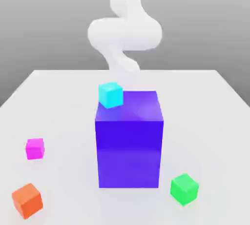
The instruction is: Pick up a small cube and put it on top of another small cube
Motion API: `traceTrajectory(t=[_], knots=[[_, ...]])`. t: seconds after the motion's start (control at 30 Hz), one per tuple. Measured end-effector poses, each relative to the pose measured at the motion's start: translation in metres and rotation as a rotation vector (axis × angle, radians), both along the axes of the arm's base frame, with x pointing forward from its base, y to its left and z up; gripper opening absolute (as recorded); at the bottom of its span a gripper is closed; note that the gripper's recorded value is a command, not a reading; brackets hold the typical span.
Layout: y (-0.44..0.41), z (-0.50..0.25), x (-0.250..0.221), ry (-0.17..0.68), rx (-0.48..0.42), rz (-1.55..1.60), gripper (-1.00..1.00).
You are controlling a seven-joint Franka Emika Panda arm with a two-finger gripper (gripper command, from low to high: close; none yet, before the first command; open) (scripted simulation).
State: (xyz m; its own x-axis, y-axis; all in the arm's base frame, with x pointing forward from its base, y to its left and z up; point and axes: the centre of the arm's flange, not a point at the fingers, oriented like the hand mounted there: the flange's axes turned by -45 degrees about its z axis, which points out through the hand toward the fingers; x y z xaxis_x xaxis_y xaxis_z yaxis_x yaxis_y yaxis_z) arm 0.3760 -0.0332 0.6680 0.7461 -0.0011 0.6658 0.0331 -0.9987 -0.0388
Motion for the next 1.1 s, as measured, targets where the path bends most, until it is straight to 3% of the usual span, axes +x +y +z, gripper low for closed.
traceTrajectory(t=[0.2, 0.43, 0.77, 0.97, 1.1], knots=[[-0.07, -0.12, 0.048, 0.157, 0.055, 0.084, 0.0], [-0.134, -0.264, 0.05, 0.317, 0.08, 0.133, 0.0], [-0.216, -0.424, -0.04, 0.544, 0.021, 0.123, 0.0], [-0.255, -0.471, -0.127, 0.695, -0.074, 0.105, 0.0], [-0.262, -0.482, -0.138, 0.721, -0.113, 0.111, 0.0]])
